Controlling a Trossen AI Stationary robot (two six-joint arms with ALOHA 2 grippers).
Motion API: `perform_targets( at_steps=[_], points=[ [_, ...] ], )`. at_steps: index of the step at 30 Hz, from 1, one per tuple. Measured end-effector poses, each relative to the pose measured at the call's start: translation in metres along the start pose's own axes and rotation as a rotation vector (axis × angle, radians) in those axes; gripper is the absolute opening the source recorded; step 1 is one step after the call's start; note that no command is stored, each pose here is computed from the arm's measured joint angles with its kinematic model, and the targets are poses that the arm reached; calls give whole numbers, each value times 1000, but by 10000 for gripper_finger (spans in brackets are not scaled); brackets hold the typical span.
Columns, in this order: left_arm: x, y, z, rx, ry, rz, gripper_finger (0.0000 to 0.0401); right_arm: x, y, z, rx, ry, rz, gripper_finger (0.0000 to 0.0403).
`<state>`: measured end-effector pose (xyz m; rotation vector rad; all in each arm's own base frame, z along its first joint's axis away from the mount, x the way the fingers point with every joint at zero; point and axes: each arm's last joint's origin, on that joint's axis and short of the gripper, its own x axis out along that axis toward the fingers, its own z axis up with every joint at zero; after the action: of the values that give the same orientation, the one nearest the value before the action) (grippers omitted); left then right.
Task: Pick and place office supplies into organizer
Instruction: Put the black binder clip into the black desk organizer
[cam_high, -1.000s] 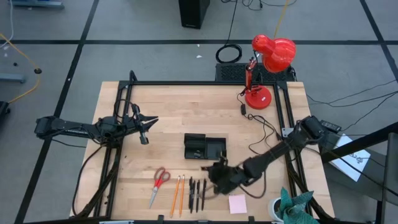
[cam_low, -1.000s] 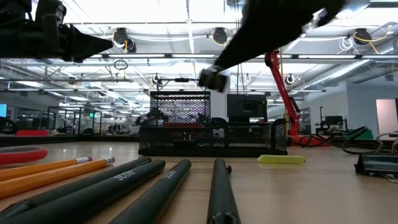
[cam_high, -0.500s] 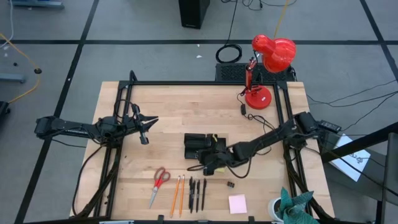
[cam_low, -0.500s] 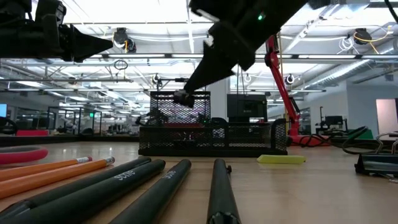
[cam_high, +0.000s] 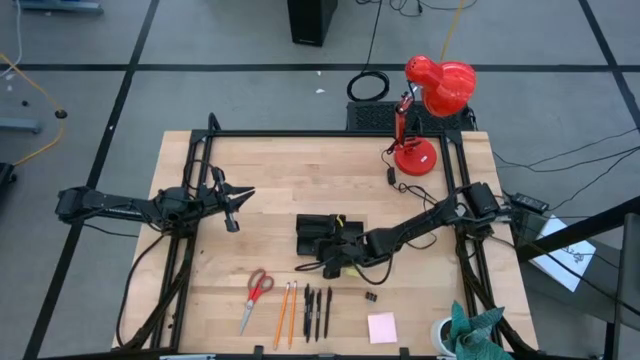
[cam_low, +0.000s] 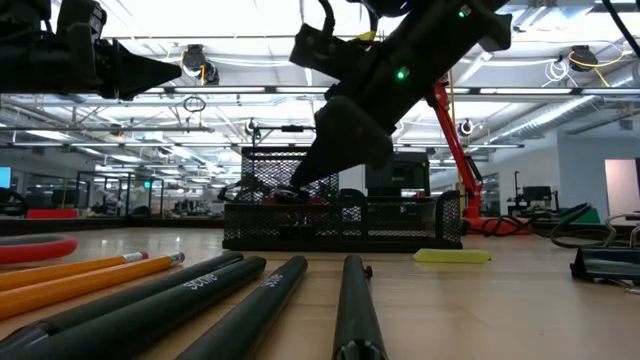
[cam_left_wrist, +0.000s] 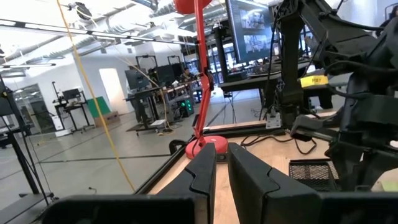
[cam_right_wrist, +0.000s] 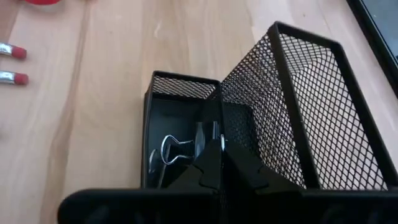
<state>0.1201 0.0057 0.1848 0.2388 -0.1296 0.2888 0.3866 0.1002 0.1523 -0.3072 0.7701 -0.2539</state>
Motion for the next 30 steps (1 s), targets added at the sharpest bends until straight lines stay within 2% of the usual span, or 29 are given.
perform_targets(
  at_steps=[6, 12, 21, 25, 30],
  points=[
    [0, 0, 0, -1, 0, 0, 49, 0, 0, 0, 2, 1, 23, 4],
    [0, 0, 0, -3, 0, 0, 49, 1, -1, 0, 45, 1, 21, 35],
    [0, 0, 0, -2, 0, 0, 49, -2, -2, 2, 40, -4, 18, 74],
    [0, 0, 0, -2, 1, 1, 49, -18, -4, 12, 41, -50, 29, 84],
    [0, 0, 0, -1, 1, 1, 49, -61, 0, 27, 36, -133, 86, 97]
  ],
)
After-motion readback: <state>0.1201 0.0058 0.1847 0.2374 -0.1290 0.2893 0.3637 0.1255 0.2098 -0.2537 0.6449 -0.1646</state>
